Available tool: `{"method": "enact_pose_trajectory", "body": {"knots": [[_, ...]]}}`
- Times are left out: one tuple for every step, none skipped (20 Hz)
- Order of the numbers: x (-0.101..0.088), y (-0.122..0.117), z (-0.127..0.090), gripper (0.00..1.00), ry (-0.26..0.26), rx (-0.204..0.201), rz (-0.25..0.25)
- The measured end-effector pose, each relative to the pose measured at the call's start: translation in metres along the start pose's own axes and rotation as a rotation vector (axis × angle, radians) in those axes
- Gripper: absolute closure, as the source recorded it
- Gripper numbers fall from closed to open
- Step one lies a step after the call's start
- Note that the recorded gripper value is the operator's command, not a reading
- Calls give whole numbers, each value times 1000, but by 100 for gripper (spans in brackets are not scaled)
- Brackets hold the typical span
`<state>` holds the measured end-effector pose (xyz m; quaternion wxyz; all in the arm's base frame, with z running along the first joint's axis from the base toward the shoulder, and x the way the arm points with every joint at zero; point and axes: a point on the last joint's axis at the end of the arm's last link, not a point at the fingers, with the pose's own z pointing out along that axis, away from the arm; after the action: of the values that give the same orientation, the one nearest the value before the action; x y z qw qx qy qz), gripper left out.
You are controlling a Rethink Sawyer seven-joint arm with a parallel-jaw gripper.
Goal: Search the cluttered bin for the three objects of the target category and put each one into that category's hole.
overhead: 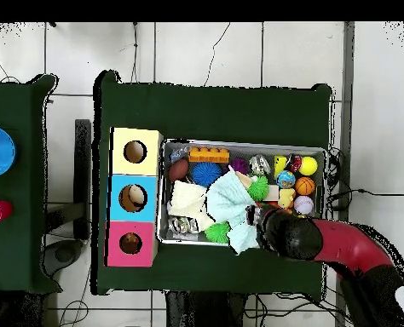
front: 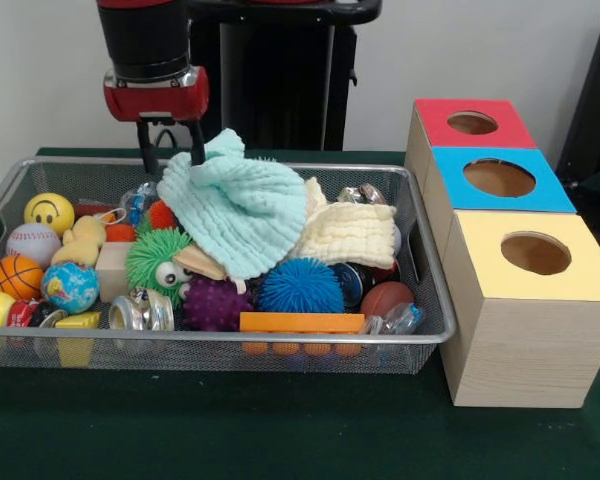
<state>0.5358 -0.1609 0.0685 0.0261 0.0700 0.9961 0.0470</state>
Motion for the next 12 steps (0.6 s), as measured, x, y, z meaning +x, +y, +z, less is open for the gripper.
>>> {"method": "enact_pose_trajectory", "body": {"knots": [[-1,-1,0,0,-2,1,0],[-3,-4,-1,0,-9,4,-3],[-5,-6,-1,0,-13,7,-6],[-6,-8,-2,0,-18,10,-9],[-9,-12,-2,0,-26,14,-14],[-9,-13,-2,0,-29,15,-16],[-10,-14,-1,0,-30,15,-18],[-10,-14,-1,0,-31,15,-19],[-10,-15,0,0,-33,14,-25],[-10,-15,2,0,-33,13,-29],[-9,-15,3,0,-33,11,-34],[-9,-15,4,0,-32,10,-37]]}}
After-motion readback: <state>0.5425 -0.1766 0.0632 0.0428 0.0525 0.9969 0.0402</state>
